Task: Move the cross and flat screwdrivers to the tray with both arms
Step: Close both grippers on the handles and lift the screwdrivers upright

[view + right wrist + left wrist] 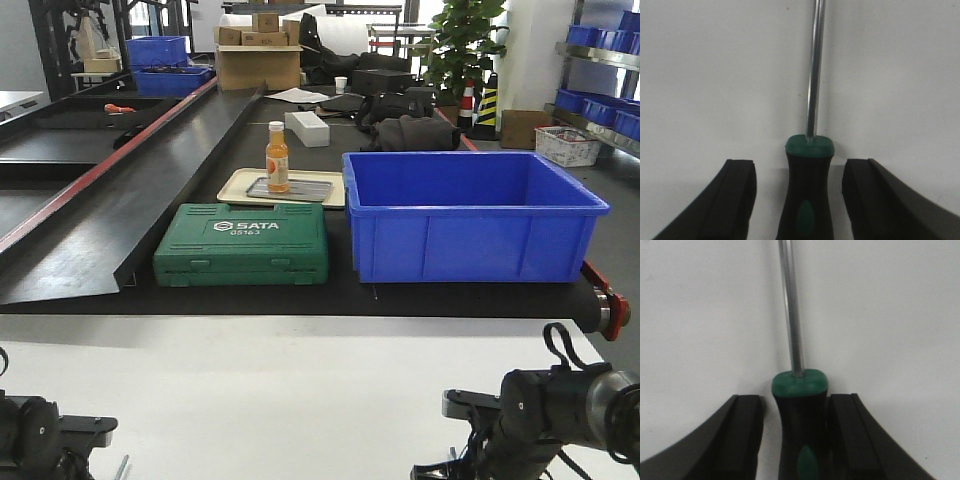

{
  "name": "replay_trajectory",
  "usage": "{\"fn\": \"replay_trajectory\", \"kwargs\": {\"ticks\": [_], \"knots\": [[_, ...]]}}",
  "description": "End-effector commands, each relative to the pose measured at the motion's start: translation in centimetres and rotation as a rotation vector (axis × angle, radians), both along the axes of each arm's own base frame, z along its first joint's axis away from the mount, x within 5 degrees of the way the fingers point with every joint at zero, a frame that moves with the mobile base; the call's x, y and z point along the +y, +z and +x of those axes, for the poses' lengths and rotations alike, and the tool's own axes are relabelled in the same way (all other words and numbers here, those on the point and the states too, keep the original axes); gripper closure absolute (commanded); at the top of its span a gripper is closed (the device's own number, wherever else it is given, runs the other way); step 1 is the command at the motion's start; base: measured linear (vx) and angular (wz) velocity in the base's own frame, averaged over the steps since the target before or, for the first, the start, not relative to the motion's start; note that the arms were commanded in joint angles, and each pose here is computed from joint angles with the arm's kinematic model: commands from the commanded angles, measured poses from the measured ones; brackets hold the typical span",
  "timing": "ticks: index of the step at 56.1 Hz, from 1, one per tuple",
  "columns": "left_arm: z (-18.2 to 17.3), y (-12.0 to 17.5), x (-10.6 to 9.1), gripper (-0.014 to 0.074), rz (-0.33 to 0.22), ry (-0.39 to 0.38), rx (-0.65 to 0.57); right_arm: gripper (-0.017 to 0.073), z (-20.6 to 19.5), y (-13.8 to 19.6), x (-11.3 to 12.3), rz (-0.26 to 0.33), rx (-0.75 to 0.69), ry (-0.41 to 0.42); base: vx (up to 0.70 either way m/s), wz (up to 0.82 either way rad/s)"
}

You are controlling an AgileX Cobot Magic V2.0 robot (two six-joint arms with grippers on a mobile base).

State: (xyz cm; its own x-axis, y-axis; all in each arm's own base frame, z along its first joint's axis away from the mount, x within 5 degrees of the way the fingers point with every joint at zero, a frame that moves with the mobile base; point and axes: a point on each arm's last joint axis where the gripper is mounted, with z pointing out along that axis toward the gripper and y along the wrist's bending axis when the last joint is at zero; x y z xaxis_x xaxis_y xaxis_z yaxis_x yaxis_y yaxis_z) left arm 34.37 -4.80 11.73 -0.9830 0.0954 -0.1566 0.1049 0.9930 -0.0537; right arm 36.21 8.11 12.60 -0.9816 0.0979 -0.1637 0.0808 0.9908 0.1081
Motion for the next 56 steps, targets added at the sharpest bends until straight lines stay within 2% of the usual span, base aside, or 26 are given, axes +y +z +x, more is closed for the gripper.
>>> {"fn": "replay_trajectory", "kwargs": {"ticks": [1, 11, 18, 25, 31, 43, 56], "knots": [[0.6, 1.7, -0.2, 0.0172, -0.019, 0.012, -0.076, 0.0106, 0.6, 1.6, 0.1, 0.006, -0.050, 0.004, 0.00, 0.00], [0.7, 1.7, -0.2, 0.0172, -0.020, 0.013, -0.087, 0.0111, 0.6, 0.6, 0.1, 0.000, -0.020, 0.004, 0.00, 0.00], [0.7, 1.7, -0.2, 0.0172, -0.020, 0.013, -0.087, 0.0152, 0.6, 0.4, 0.1, 0.005, -0.012, -0.005, 0.00, 0.00], [0.7, 1.7, -0.2, 0.0177, -0.019, 0.013, -0.083, 0.0234, 0.5, 0.4, 0.2, 0.012, -0.007, -0.010, 0.00, 0.00], [0.6, 1.7, -0.2, 0.0200, -0.019, 0.012, -0.076, 0.0339, 0.6, 0.4, 0.2, 0.015, -0.013, -0.012, 0.00, 0.00], [0.6, 1.7, -0.3, 0.0342, -0.024, 0.017, -0.074, 0.0574, 0.6, 0.4, 0.2, 0.010, -0.015, 0.008, 0.00, 0.00], [0.5, 2.1, -0.4, 0.0604, -0.032, 0.021, -0.078, 0.0572, 0.5, 1.6, 0.2, 0.012, -0.043, 0.048, 0.00, 0.00]]}}
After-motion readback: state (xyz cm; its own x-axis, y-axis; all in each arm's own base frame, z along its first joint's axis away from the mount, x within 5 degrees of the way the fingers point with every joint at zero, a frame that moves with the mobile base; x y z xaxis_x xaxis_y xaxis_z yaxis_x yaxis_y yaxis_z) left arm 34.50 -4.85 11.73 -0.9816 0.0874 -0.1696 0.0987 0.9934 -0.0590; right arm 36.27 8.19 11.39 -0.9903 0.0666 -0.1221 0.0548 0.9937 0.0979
